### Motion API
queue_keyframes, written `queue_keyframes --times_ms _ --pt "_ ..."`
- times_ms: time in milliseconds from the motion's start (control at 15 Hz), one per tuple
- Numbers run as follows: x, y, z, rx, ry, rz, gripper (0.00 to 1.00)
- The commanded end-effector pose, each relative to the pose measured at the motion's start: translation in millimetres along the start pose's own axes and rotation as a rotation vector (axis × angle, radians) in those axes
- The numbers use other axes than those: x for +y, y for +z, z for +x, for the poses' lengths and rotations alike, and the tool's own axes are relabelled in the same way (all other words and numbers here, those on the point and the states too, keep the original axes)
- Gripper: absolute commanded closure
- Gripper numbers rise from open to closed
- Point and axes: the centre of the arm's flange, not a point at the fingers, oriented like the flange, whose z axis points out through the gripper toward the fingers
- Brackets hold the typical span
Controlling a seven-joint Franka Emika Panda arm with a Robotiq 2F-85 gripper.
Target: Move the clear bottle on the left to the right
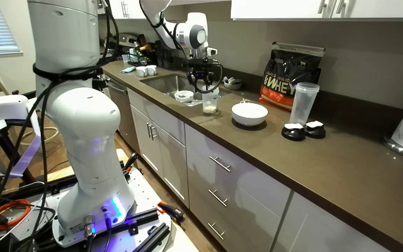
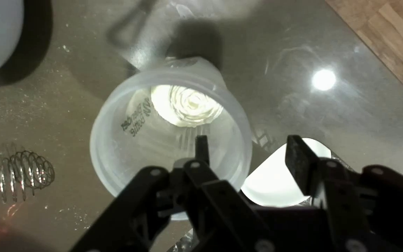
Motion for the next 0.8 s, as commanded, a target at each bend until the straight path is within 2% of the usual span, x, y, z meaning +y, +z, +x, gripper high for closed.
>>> queue_keyframes --times_ms 0,267,400,733 --pt "10.0 3.1 4.6 -0.002 -0.023 0.001 0.71" --pt "12.0 4.5 3.5 -0.005 -0.018 0.002 0.98" --pt "12.4 4.4 3.2 -0.005 -0.016 0.002 1.0" --pt "10.9 -11.4 -7.5 -0.028 -0.019 -0.008 0.98"
